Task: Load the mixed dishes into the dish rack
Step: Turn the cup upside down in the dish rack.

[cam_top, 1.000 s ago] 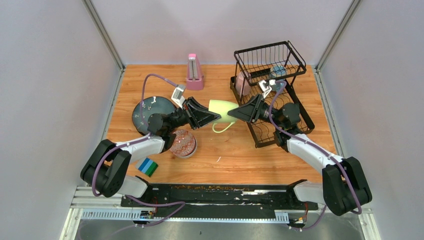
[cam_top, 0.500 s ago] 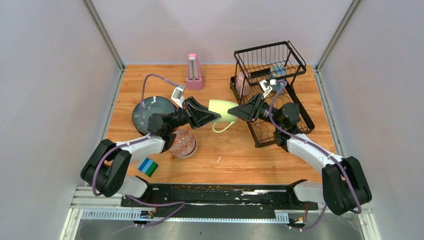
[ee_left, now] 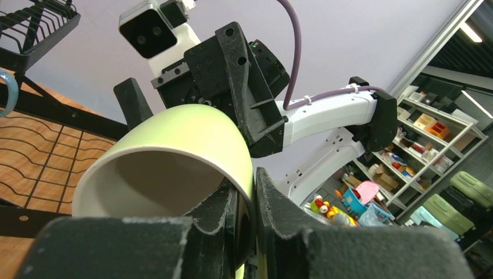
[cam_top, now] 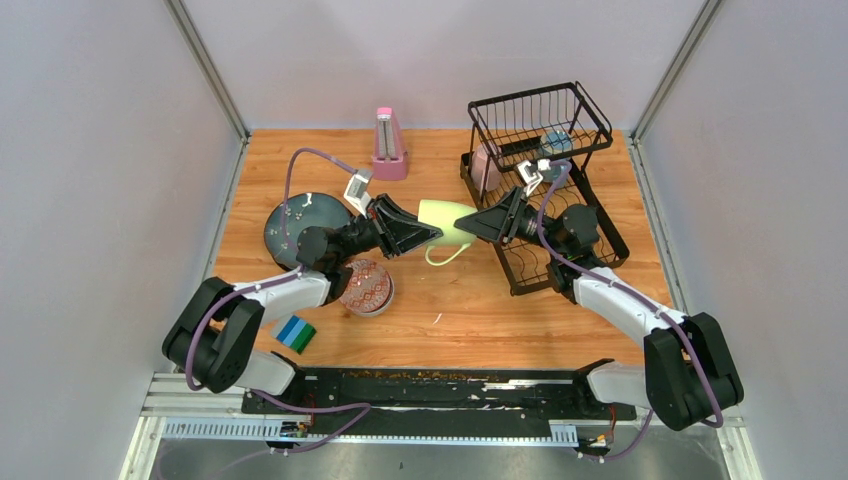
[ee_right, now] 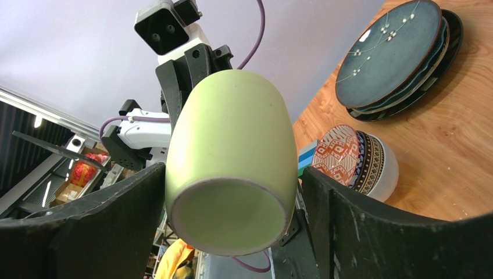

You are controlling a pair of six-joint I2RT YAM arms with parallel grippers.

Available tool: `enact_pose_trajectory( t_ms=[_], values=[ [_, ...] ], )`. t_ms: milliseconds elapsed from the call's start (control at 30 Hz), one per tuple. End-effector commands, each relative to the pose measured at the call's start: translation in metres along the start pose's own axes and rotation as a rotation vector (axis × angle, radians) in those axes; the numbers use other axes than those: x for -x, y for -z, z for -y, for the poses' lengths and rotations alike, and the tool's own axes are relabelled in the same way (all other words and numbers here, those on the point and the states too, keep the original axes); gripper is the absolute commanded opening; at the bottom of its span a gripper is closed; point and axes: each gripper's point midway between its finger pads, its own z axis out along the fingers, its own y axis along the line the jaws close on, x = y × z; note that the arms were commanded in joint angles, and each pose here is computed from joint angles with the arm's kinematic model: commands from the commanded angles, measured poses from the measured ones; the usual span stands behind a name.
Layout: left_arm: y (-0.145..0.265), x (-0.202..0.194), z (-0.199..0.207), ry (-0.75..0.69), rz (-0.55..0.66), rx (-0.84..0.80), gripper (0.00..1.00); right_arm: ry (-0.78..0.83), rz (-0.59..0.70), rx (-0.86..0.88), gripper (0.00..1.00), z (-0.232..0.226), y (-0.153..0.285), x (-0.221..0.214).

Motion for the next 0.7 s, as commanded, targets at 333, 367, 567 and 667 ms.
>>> enact_pose_trajectory(
  t_ms=[333, 367, 567, 667],
  values=[
    [-0.0099, 0.029, 0.025, -0.113, 0.088, -0.088, 0.01, 0.055, 0.004, 0.04, 0.59, -0.0172, -0.0041, 0.0073],
    [-0.01, 0.0294, 0.0244, -0.1, 0.091, -0.085, 0.03, 0.055, 0.005, 0.039, 0.55, -0.0171, -0.004, 0.0077],
    [-0.0121, 0.0278, 0.0215, -0.058, 0.079, -0.086, 0.21, 0.049, 0.021, 0.023, 0.44, -0.0141, -0.0037, 0.0093],
    [-0.0114, 0.0263, 0.0213, -0.053, 0.074, -0.086, 0.34, 0.04, 0.043, 0.001, 0.4, -0.0095, -0.0015, 0.0103]
  ],
)
